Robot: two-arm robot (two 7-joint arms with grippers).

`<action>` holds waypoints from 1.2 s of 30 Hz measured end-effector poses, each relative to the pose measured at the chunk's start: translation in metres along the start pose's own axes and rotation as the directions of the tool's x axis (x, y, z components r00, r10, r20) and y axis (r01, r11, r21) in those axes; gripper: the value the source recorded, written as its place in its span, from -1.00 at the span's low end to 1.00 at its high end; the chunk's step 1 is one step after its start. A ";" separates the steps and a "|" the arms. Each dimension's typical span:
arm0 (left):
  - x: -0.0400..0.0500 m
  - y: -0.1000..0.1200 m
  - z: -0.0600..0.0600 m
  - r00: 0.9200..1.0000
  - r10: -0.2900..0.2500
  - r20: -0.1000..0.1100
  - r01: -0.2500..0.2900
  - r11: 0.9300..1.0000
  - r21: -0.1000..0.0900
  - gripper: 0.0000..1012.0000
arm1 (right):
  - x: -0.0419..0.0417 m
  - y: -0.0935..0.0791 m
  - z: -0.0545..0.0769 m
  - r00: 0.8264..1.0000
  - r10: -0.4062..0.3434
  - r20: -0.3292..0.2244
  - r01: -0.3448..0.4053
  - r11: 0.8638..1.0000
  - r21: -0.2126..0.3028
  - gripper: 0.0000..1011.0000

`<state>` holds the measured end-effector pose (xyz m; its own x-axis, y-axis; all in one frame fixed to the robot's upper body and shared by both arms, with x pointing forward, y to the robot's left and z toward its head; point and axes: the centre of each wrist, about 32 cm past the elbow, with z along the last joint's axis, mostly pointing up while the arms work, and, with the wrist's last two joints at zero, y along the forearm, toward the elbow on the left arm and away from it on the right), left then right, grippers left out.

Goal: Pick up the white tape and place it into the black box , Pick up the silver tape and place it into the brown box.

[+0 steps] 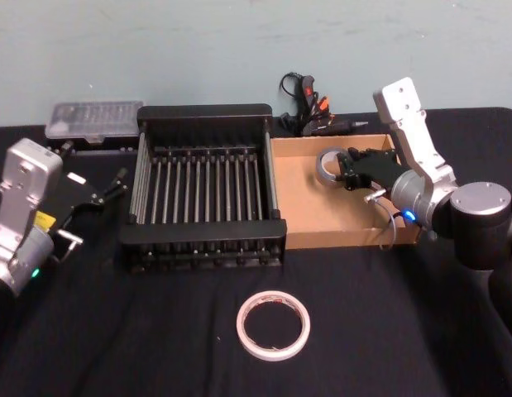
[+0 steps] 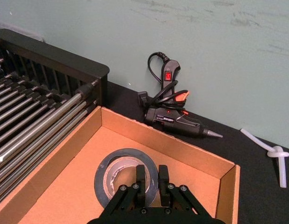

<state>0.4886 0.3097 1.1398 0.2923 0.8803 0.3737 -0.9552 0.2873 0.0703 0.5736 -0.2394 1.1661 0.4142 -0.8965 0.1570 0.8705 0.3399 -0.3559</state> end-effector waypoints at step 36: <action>0.0000 0.000 0.000 1.000 0.000 0.000 0.000 1.000 0.000 0.98 | 0.0005 0.000 0.000 1.000 -0.004 0.000 0.004 1.000 -0.001 0.64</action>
<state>0.4886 0.3096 1.1398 0.2923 0.8803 0.3737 -0.9552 0.2874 0.0702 0.5738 -0.2398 1.1661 0.4109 -0.8978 0.1587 0.8719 0.3361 -0.3562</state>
